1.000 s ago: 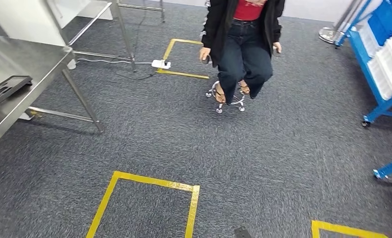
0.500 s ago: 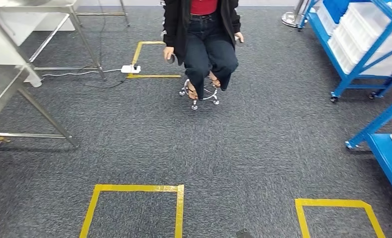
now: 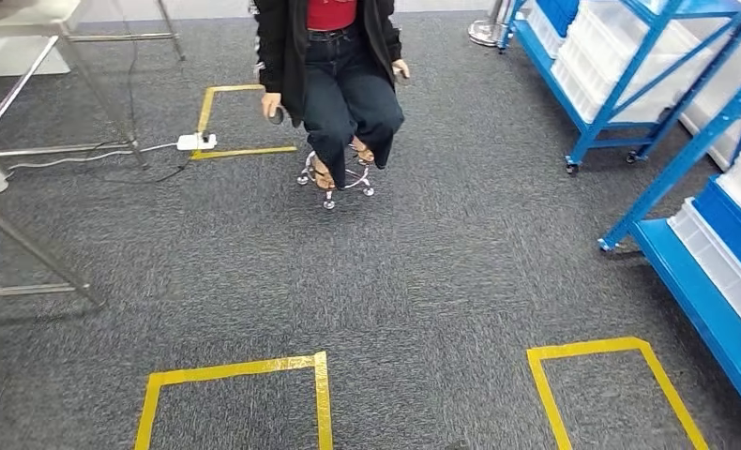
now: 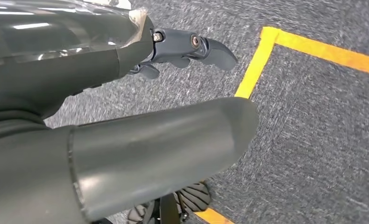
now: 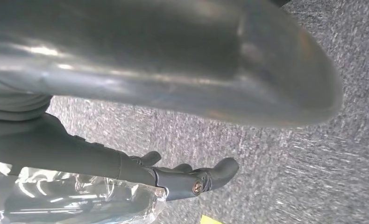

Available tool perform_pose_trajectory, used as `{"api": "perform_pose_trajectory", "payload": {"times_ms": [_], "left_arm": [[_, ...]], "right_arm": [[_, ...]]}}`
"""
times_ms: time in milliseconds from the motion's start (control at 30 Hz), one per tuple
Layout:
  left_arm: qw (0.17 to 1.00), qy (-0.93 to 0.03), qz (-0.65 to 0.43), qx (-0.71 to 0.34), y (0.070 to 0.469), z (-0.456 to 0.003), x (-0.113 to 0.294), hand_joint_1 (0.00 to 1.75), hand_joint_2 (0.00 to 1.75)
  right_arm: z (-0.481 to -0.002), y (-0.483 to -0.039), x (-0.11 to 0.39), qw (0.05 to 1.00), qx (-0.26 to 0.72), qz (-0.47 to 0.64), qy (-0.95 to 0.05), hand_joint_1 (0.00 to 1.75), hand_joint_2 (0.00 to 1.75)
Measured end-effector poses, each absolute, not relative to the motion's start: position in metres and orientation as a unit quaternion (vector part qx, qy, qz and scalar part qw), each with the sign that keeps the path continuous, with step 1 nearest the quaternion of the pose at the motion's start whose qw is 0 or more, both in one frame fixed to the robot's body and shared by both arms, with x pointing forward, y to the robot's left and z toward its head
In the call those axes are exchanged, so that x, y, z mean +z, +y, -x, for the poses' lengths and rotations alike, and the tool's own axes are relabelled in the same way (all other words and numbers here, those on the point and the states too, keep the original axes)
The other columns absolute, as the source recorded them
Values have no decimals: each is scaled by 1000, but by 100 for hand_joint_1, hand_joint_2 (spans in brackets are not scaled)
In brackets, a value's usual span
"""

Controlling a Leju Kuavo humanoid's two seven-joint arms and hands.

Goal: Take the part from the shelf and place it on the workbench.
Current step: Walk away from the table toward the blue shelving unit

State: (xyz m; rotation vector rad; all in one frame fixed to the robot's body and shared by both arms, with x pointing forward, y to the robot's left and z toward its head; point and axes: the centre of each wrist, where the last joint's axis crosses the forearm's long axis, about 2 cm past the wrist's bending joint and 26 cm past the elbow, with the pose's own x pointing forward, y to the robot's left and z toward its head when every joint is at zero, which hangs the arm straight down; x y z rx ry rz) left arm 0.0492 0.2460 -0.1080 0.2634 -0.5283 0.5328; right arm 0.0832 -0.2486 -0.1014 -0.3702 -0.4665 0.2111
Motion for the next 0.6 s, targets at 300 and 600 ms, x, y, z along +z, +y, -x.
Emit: {"api": "perform_pose_trajectory", "payload": {"times_ms": [300, 600], "left_arm": [[921, -257, -131, 261, 245, -50, -108, 0, 0], [920, -260, -135, 260, 248, -48, -108, 0, 0]], "right_arm": [[-86, -249, -101, 949, 111, 187, -230, 0, 0], [-84, -247, -101, 948, 109, 193, -228, 0, 0]]}}
